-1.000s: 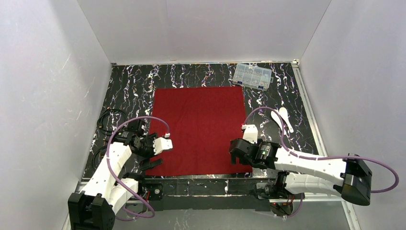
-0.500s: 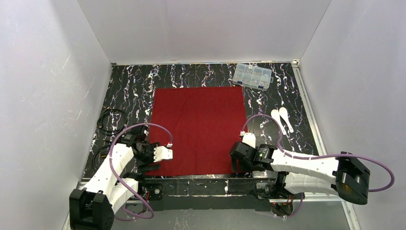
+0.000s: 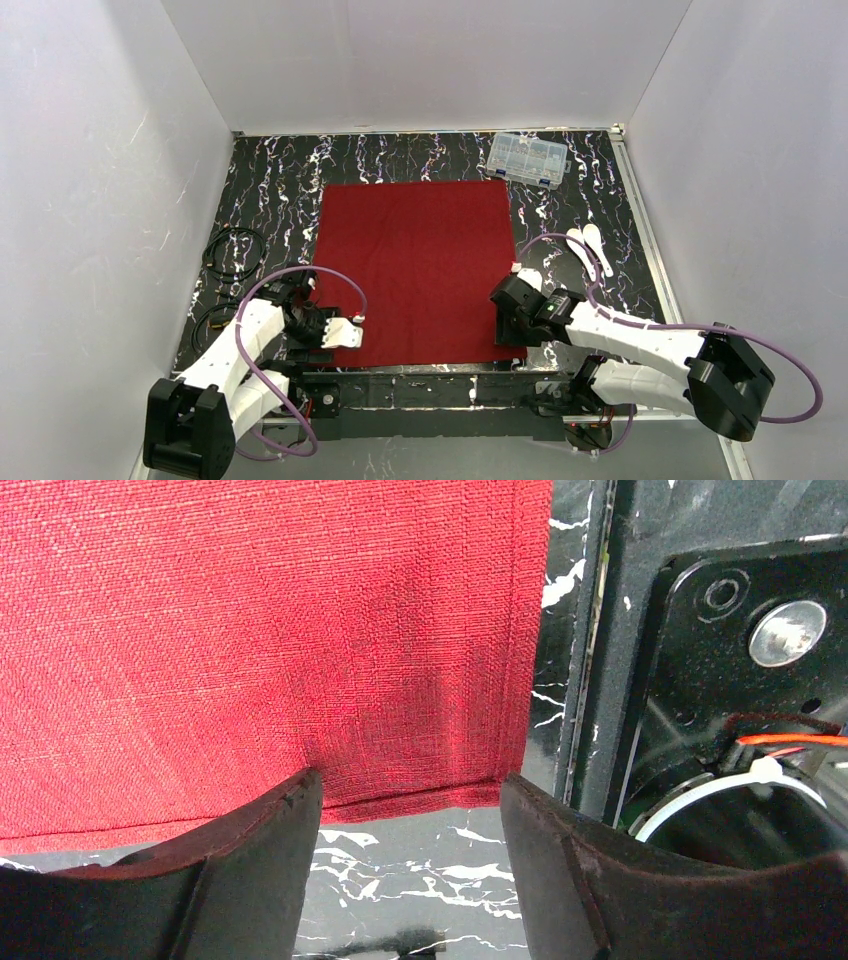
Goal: Fold the napkin into a case and place the utensils inside
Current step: Pick up the flattened napkin from the center of the board.
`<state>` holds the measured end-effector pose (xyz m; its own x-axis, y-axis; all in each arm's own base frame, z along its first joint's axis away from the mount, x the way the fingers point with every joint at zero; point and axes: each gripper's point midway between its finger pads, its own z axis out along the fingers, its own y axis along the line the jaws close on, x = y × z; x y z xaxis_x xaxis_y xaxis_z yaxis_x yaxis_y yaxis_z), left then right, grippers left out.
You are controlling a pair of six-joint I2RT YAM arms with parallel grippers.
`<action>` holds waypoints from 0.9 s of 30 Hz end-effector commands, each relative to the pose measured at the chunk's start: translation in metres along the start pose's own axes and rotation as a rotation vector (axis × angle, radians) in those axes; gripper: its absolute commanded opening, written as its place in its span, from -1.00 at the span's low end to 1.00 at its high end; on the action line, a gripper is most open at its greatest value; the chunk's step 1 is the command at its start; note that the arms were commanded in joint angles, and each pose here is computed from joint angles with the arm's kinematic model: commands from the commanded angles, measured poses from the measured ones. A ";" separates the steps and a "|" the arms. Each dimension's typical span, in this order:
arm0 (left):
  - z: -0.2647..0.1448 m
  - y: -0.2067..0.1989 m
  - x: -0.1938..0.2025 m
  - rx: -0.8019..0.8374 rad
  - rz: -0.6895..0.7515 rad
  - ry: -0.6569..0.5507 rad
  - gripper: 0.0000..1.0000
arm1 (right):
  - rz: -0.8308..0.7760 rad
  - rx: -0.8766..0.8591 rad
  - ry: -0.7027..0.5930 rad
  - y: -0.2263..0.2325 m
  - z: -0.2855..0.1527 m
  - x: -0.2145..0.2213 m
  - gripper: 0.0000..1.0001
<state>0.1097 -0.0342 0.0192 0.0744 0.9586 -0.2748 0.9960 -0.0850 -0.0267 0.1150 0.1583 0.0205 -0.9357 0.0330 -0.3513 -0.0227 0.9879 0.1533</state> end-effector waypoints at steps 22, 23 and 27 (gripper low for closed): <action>-0.002 0.023 -0.008 -0.083 0.142 -0.015 -1.00 | 0.038 0.144 0.029 -0.039 -0.026 0.005 0.45; -0.004 0.024 -0.010 -0.085 0.139 -0.020 -1.00 | 0.040 0.136 0.037 -0.038 -0.023 0.008 0.45; -0.007 0.023 -0.012 -0.089 0.130 -0.028 -1.00 | 0.066 0.053 0.070 -0.024 -0.008 0.019 0.33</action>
<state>0.1329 -0.0382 0.0194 0.2134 0.9424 -0.2574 0.9761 -0.1948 0.0962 0.1014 0.1251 0.0297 -0.9486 0.0517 -0.3122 0.0323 0.9972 0.0669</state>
